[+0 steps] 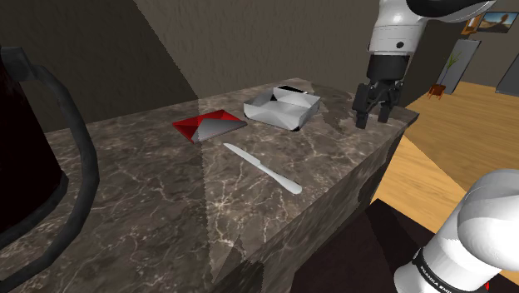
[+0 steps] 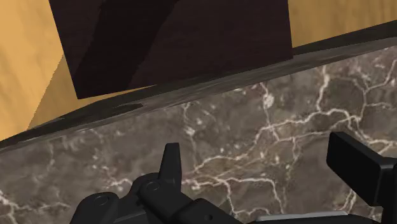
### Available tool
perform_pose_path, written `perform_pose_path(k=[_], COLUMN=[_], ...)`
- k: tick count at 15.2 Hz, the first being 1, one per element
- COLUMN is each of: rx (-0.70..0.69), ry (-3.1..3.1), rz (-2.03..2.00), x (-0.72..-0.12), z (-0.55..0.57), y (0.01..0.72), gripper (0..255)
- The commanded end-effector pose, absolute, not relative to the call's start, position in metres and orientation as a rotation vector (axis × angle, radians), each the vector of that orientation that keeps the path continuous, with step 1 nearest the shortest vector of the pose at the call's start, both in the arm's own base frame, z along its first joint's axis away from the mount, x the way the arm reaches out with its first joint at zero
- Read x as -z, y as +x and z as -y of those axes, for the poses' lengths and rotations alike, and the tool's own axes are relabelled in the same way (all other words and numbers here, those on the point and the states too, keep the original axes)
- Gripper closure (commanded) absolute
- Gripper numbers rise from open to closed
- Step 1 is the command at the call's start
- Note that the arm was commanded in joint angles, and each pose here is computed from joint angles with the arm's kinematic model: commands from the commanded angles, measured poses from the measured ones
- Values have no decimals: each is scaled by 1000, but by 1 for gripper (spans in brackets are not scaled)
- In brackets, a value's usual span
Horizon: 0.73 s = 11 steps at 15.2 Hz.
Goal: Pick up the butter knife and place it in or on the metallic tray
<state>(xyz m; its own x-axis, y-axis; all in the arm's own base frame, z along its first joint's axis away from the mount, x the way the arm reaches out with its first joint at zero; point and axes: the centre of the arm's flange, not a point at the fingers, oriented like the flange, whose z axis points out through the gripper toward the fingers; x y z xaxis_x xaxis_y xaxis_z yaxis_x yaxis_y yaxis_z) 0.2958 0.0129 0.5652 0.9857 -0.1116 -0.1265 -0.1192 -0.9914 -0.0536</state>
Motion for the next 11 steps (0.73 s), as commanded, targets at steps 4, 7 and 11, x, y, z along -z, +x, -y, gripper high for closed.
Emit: perform_pose_path(k=[4, 7, 11], rx=[-167, -144, -112], ry=[-3083, -3095, -3110], rz=[-129, -79, -11], x=[-565, -564, -563], z=[-50, -88, -139], y=[311, 325, 342], gripper=[0, 0, 0])
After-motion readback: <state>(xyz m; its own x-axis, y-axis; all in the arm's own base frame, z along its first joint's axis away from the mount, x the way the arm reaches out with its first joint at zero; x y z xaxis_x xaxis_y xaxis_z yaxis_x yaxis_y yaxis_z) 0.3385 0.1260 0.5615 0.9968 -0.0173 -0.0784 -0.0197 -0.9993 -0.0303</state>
